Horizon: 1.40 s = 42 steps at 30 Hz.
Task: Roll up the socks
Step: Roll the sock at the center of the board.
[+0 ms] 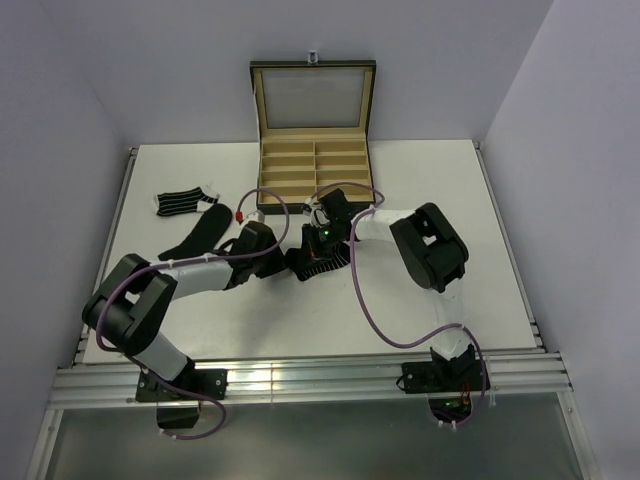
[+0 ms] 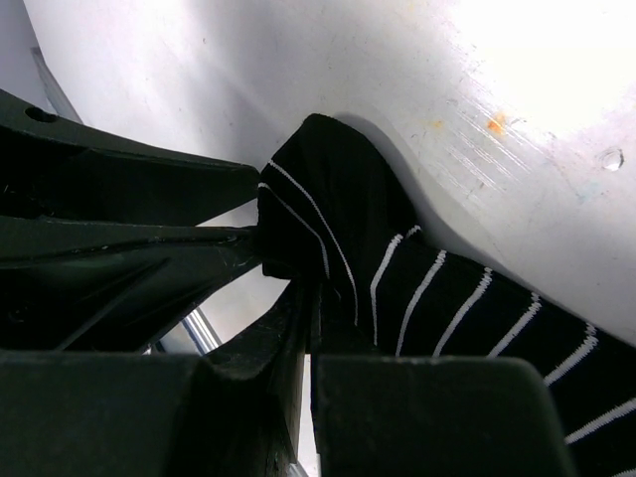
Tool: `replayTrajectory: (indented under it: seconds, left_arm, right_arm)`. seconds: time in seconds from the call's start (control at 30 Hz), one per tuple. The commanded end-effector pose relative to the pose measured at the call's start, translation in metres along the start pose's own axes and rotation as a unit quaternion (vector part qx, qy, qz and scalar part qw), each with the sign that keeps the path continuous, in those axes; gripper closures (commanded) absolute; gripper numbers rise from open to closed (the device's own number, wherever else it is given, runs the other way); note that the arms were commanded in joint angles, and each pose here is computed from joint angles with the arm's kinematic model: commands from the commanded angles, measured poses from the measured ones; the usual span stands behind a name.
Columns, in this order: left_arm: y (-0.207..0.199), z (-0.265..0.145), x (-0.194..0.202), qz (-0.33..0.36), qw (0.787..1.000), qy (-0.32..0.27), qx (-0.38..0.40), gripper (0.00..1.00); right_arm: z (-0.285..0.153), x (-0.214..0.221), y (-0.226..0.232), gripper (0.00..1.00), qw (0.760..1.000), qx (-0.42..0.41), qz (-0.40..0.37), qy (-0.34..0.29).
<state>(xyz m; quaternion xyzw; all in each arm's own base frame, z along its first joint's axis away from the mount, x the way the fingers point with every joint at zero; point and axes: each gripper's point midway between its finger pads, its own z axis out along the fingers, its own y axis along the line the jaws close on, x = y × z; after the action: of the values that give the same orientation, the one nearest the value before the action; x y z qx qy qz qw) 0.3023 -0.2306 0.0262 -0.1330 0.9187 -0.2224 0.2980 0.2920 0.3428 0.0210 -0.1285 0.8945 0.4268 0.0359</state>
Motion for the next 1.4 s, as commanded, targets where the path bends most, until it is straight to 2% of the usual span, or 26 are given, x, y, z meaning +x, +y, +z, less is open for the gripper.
replayTrajectory:
  seconds: [0.0,0.43,0.73,0.93,1.07,1.23,1.37]
  left_arm:
    - [-0.007,0.003,-0.002,0.005,1.000,0.000,0.007,0.59]
    - [-0.005,0.012,-0.004,-0.009,1.000,-0.003,-0.012,0.60]
    - [0.014,0.019,-0.001,-0.027,0.997,0.008,-0.075,0.62]
    - [0.025,0.021,0.002,-0.037,0.993,0.011,-0.107,0.67]
    - [0.029,0.022,0.003,-0.040,0.992,0.014,-0.118,0.70]
    - [0.032,0.024,0.006,-0.039,0.991,0.018,-0.130,0.72]
    - [0.033,0.025,0.008,-0.040,0.990,0.022,-0.134,0.73]
  right_arm:
    - [0.000,-0.008,0.003,1.00,1.000,-0.011,-0.001,-0.006]
    - [0.002,-0.006,0.000,1.00,1.000,-0.007,0.002,-0.003]
    - [0.000,-0.007,0.001,0.98,1.000,-0.004,0.004,-0.006]
    - [-0.003,-0.010,0.003,0.90,1.000,0.003,0.001,-0.015]
    - [-0.009,-0.013,0.005,0.78,1.000,0.015,-0.004,-0.027]
    - [-0.025,-0.022,0.010,0.67,0.997,0.041,-0.023,-0.060]
    - [-0.042,-0.032,0.020,0.63,0.992,0.057,-0.051,-0.103]
